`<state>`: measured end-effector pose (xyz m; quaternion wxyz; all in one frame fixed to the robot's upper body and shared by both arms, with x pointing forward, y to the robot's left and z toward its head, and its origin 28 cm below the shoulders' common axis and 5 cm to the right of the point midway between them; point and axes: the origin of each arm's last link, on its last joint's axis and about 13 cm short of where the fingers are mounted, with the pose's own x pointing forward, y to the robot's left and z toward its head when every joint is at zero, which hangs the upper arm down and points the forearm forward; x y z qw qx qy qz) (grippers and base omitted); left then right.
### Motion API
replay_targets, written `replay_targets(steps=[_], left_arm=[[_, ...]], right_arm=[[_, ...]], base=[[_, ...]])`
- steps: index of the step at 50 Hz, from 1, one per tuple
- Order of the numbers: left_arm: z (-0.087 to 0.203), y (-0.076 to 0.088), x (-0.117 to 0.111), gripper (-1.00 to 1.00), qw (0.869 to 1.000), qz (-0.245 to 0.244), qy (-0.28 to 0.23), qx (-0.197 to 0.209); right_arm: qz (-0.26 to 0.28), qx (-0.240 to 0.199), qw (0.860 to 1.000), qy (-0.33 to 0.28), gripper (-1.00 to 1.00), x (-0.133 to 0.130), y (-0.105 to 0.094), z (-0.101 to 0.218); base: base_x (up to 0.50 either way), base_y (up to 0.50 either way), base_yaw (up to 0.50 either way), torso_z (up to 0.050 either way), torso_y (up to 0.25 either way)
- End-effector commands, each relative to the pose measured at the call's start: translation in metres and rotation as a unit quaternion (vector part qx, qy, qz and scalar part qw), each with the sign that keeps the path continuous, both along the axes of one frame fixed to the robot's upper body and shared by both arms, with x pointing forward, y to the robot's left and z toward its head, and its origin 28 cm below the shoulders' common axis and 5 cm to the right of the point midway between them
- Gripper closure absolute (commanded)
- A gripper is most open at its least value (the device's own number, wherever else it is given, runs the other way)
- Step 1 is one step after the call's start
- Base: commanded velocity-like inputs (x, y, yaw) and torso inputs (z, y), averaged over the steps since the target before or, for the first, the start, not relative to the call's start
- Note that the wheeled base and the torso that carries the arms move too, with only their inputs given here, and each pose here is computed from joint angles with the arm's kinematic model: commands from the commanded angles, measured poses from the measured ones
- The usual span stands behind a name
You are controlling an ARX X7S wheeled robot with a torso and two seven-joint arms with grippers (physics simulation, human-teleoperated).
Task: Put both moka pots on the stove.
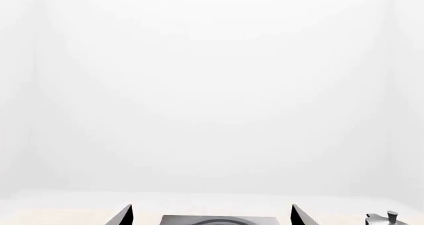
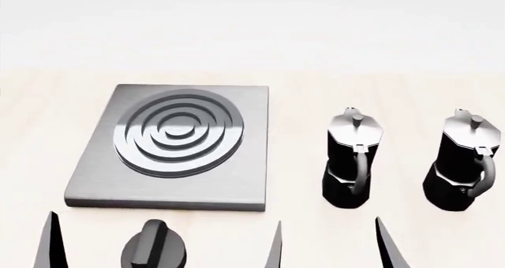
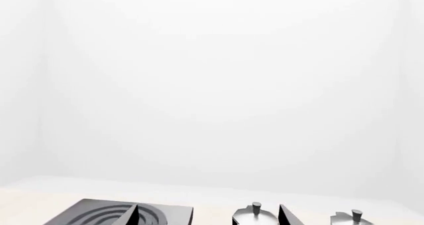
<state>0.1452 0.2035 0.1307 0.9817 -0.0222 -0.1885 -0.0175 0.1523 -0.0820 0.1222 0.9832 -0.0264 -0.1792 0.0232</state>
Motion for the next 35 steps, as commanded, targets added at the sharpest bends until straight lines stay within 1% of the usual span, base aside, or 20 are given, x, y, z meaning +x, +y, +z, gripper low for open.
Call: replay_targets(steps=[1, 35], left_arm=[[0.0003, 0.0, -0.0002, -1.0, 1.0, 0.0, 0.0, 0.0], [-0.0005, -0.0004, 0.0, -1.0, 1.0, -0.002, 0.0, 0.001]], right_arm=[[0.0, -0.001, 1.0, 0.0, -1.0, 0.0, 0.0001, 0.0], [0.0, -0.001, 1.0, -0.001, -1.0, 0.0002, 0.0001, -0.0003]], base=[[0.0, 0.11, 0.0, 0.0, 0.0], [0.0, 0.11, 0.0, 0.0, 0.0]])
